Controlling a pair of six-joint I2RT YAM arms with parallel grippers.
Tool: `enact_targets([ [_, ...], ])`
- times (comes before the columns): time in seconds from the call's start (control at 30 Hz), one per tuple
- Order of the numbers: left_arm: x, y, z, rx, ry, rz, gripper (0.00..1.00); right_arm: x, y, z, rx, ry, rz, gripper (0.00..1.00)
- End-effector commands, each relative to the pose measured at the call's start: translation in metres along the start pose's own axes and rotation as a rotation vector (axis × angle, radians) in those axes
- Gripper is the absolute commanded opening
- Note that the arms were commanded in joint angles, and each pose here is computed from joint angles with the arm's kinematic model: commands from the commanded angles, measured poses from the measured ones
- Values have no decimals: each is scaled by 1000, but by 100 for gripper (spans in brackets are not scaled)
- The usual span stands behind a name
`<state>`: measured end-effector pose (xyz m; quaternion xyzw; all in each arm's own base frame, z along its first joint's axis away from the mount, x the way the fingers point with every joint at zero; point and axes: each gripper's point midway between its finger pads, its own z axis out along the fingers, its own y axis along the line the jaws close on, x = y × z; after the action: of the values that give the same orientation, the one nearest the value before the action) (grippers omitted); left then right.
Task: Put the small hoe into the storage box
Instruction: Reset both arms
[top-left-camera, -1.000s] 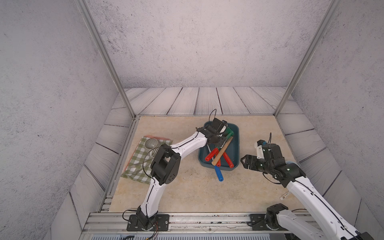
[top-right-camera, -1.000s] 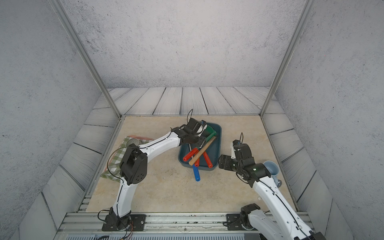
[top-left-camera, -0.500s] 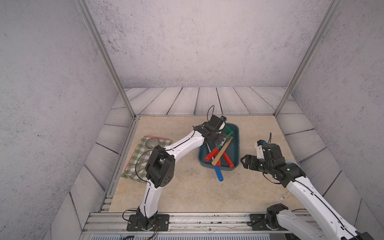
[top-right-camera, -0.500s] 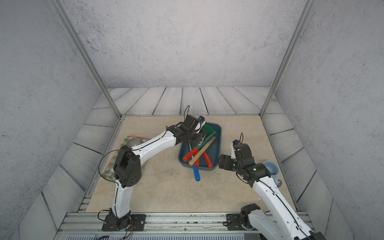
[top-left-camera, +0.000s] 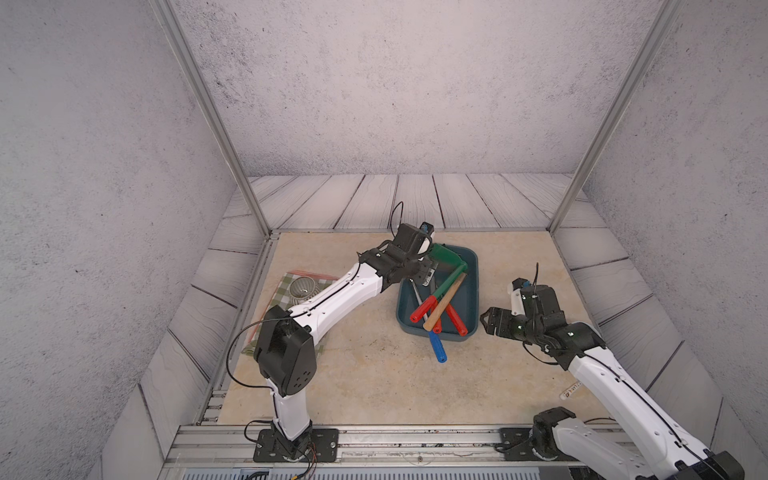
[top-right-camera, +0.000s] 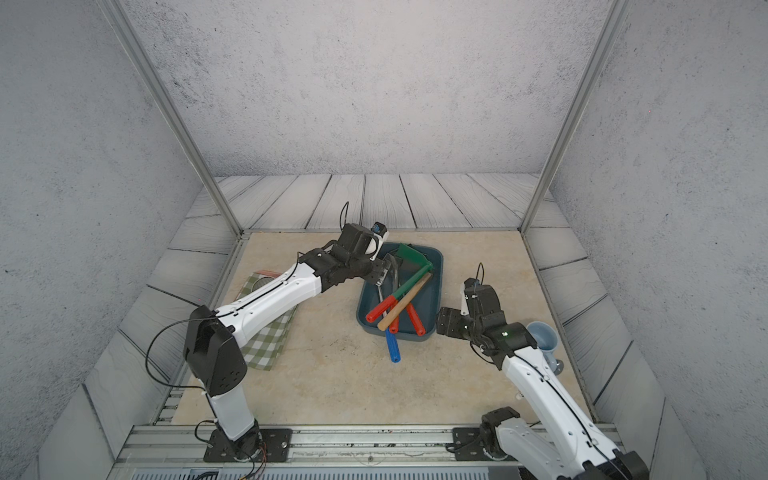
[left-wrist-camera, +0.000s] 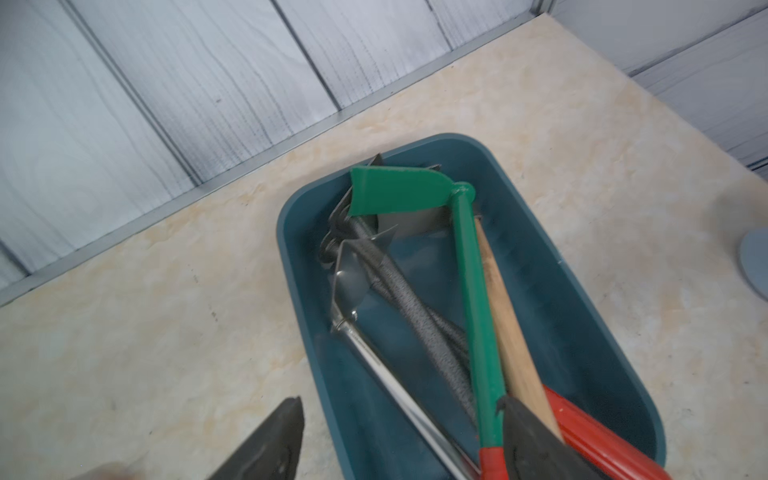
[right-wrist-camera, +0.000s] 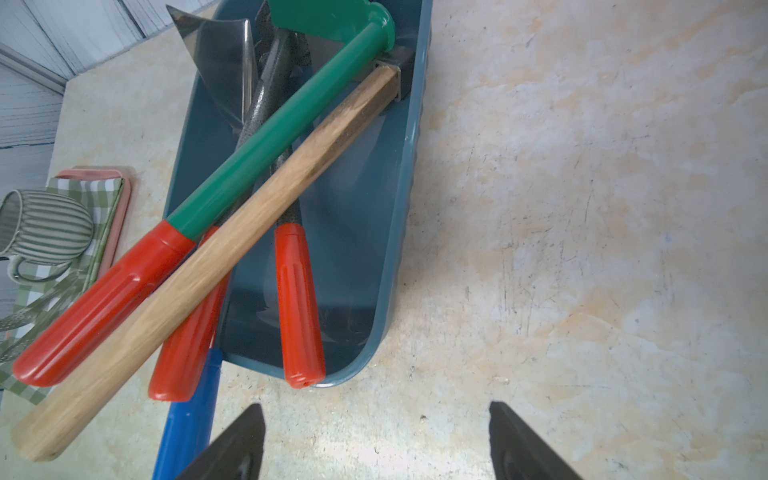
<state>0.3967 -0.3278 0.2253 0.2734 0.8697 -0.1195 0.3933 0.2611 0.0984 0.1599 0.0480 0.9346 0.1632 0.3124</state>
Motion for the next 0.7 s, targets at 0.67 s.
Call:
enact_targets([
  [0.67,70,140,-90,-370,21,-125,80,-75,-15,11,193,-205,-118,97],
])
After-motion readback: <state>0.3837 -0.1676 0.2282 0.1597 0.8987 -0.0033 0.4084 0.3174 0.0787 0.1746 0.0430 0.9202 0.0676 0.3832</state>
